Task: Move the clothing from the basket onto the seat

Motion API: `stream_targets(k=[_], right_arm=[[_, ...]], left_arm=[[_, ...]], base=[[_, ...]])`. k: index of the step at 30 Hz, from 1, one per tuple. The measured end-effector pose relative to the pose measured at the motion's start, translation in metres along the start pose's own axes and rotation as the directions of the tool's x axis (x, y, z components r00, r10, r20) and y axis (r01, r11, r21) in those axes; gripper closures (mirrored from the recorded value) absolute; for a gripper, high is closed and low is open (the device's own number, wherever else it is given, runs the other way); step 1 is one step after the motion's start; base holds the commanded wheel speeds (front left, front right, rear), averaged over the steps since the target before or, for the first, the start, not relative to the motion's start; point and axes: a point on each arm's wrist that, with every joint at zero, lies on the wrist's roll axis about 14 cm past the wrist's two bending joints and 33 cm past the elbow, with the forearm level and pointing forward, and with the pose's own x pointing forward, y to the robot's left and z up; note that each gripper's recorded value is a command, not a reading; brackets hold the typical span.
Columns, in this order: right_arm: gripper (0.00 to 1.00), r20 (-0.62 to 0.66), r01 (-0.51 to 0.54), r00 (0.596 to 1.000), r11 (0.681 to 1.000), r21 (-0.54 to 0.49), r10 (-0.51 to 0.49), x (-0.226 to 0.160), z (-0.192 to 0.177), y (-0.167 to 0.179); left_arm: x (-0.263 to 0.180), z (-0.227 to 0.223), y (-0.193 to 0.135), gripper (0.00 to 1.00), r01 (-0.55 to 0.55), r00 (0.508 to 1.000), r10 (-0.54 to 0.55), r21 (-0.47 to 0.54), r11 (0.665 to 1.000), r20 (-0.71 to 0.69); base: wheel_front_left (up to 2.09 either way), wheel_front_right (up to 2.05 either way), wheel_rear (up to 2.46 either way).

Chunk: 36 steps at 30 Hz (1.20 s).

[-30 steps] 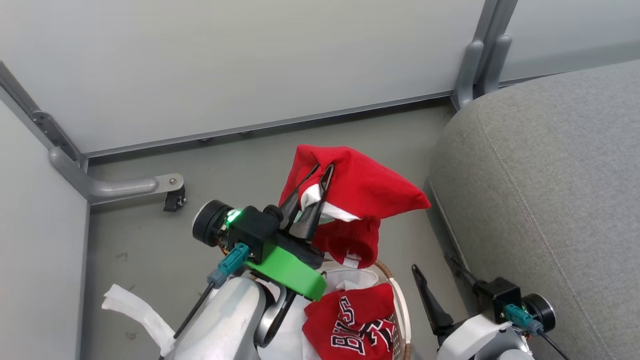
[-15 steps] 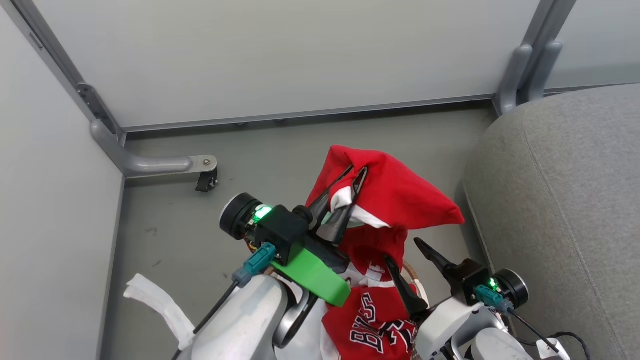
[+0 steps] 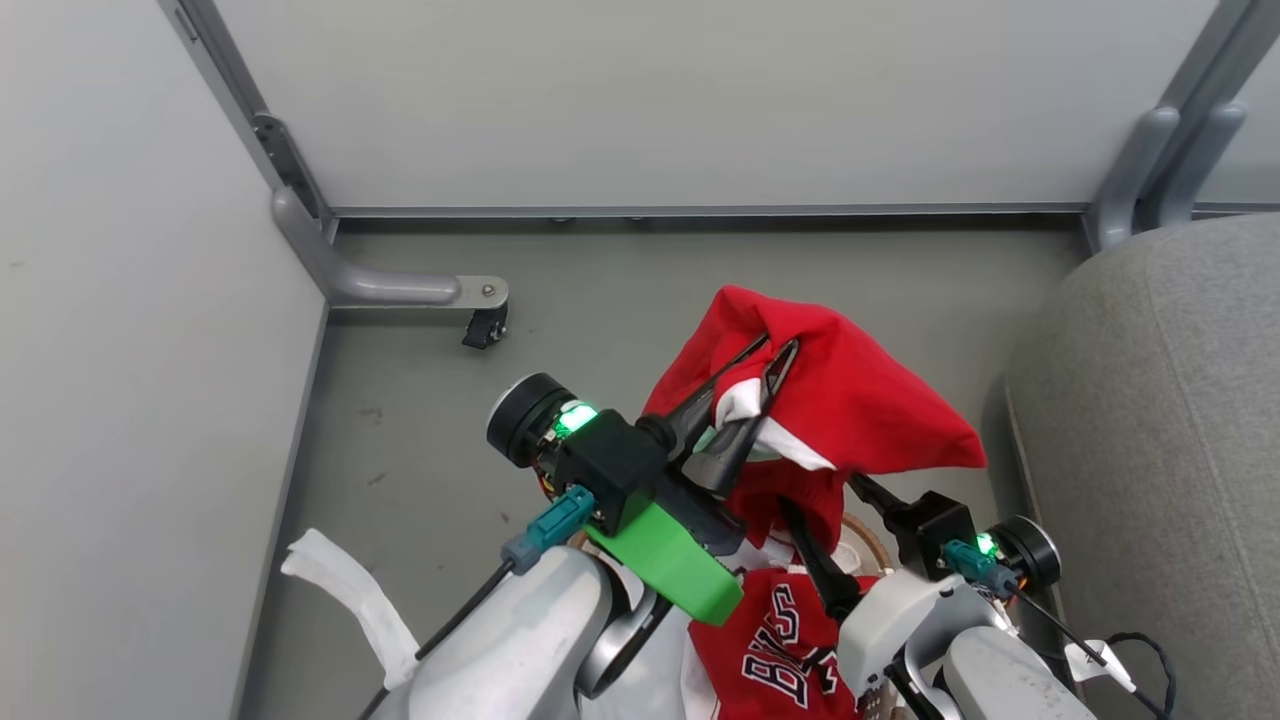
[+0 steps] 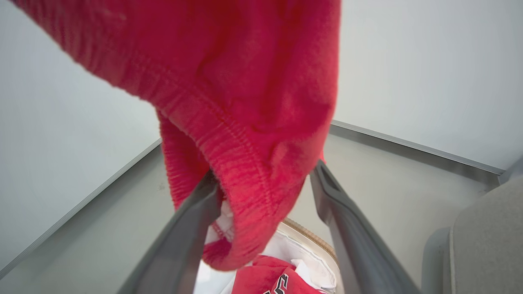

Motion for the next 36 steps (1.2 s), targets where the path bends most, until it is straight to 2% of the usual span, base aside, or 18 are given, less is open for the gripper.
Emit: stream_targets(k=[1, 2, 3, 4, 24, 25, 26, 27, 36], right_arm=[[0.12, -0.004, -0.003, 1.0, 1.0, 0.002, 0.003, 0.001, -0.001, 0.001], [0.58, -0.011, -0.009, 1.0, 1.0, 0.007, 0.009, 0.003, -0.004, 0.002], [0.97, -0.017, -0.012, 1.0, 1.0, 0.012, 0.013, 0.004, -0.006, 0.004], [1.0, -0.018, -0.016, 1.0, 1.0, 0.016, 0.016, 0.005, -0.006, 0.005], [1.0, 0.036, 0.009, 0.999, 0.998, 0.056, -0.011, 0.001, 0.011, -0.001], [1.0, 0.04, 0.012, 0.999, 0.998, 0.057, -0.014, 0.001, 0.012, -0.002], [1.0, 0.045, 0.017, 0.999, 0.998, 0.058, -0.02, 0.0, 0.013, -0.004], [1.0, 0.05, 0.024, 0.998, 0.998, 0.059, -0.027, -0.001, 0.015, -0.006], [1.0, 0.08, 0.107, 0.99, 0.992, 0.073, -0.113, -0.019, 0.021, -0.03]], left_arm=[[-0.001, 0.0, 0.0, 1.0, -0.001, 1.0, 0.001, 0.0, 1.0, -0.001], [-0.001, 0.0, 0.0, 1.0, -0.002, 1.0, 0.002, 0.0, 1.0, -0.002], [-0.002, 0.0, 0.001, 1.0, -0.003, 1.0, 0.003, -0.001, 1.0, -0.002], [-0.003, 0.0, 0.001, 1.0, -0.007, 1.0, 0.007, -0.003, 1.0, -0.003], [0.001, -0.004, 0.004, 1.0, -0.011, 1.0, 0.011, -0.016, 1.0, -0.008], [0.002, -0.004, 0.003, 0.93, -0.009, 1.0, 0.009, -0.015, 1.0, -0.008], [0.003, -0.005, 0.004, 0.2, -0.009, 1.0, 0.009, -0.017, 1.0, -0.007], [0.004, -0.006, 0.004, 0.0, -0.009, 1.0, 0.009, -0.016, 1.0, -0.009], [0.011, -0.016, 0.0, 0.0, 0.008, 1.0, -0.009, -0.023, 1.0, -0.026]], base=[[0.0, 0.0, 0.0], [0.0, 0.0, 0.0], [0.0, 0.0, 0.0], [0.0, 0.0, 0.0], [0.0, 0.0, 0.0], [0.0, 0.0, 0.0], [0.0, 0.0, 0.0], [0.0, 0.0, 0.0], [0.0, 0.0, 0.0]])
